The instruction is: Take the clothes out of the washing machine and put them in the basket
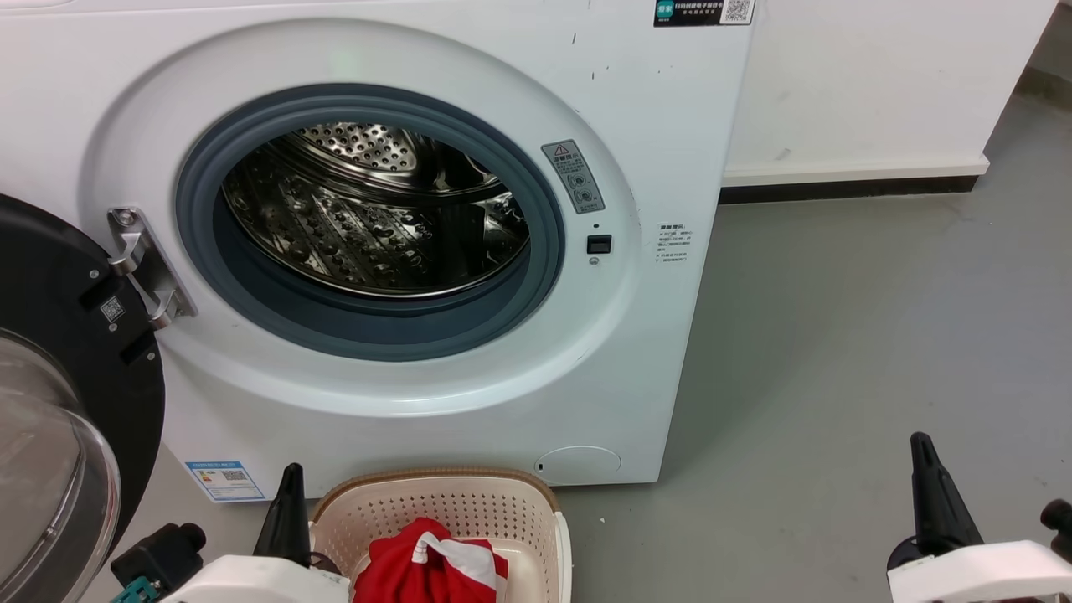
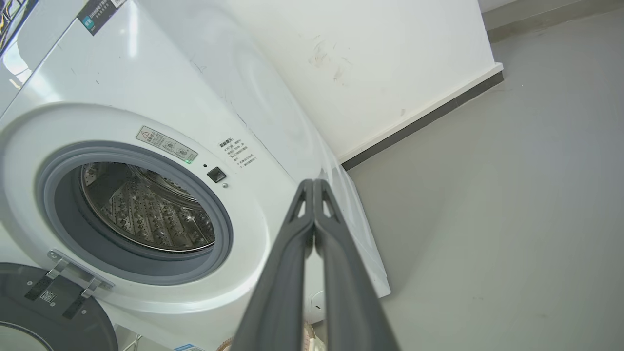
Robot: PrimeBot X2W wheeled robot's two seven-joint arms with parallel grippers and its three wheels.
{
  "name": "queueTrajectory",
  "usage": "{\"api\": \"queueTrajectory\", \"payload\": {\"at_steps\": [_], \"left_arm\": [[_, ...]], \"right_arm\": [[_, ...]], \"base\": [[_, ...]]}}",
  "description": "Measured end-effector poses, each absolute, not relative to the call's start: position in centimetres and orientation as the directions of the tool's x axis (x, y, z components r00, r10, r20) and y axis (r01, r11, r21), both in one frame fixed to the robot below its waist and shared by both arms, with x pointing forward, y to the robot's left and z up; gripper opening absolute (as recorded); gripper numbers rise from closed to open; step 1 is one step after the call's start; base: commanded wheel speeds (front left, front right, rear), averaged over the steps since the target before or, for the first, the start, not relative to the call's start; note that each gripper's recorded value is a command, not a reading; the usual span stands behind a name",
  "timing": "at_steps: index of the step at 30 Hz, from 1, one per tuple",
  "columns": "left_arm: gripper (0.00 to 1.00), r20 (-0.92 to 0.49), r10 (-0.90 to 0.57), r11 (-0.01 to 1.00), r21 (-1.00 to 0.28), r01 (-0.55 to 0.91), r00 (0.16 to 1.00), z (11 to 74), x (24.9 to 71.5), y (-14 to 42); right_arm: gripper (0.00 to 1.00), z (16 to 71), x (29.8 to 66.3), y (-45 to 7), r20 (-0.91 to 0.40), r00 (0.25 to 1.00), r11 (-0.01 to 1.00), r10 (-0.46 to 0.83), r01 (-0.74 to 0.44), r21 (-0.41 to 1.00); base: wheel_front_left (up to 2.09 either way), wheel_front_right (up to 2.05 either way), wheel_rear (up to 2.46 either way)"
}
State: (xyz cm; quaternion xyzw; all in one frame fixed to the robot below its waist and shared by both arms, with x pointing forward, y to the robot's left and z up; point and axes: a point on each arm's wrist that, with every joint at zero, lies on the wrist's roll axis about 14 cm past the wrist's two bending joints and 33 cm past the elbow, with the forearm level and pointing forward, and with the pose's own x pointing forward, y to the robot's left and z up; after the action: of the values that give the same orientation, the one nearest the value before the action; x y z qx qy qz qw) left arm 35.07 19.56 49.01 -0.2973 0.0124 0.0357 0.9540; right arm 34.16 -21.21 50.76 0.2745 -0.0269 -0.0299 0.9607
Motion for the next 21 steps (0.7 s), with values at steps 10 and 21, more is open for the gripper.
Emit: {"api": "queueTrajectory", "payload": {"at_steps": [10,21], "left_arm": [[0.00,-0.058,0.057,0.699,-0.711,-0.081,0.997,49.2,35.9,19.8],[0.00,-0.064,0.050,0.591,-0.803,-0.081,0.997,49.2,36.4,19.8]], "right_arm": [[0.00,50.6,35.1,-21.2,0.014,0.997,0.727,-0.074,0.044,0.685],[0.00,50.3,35.6,-21.2,-0.007,0.997,0.616,-0.071,0.049,0.786]], "base": [[0.00,0.00,0.00],[0.00,0.00,0.00]]}}
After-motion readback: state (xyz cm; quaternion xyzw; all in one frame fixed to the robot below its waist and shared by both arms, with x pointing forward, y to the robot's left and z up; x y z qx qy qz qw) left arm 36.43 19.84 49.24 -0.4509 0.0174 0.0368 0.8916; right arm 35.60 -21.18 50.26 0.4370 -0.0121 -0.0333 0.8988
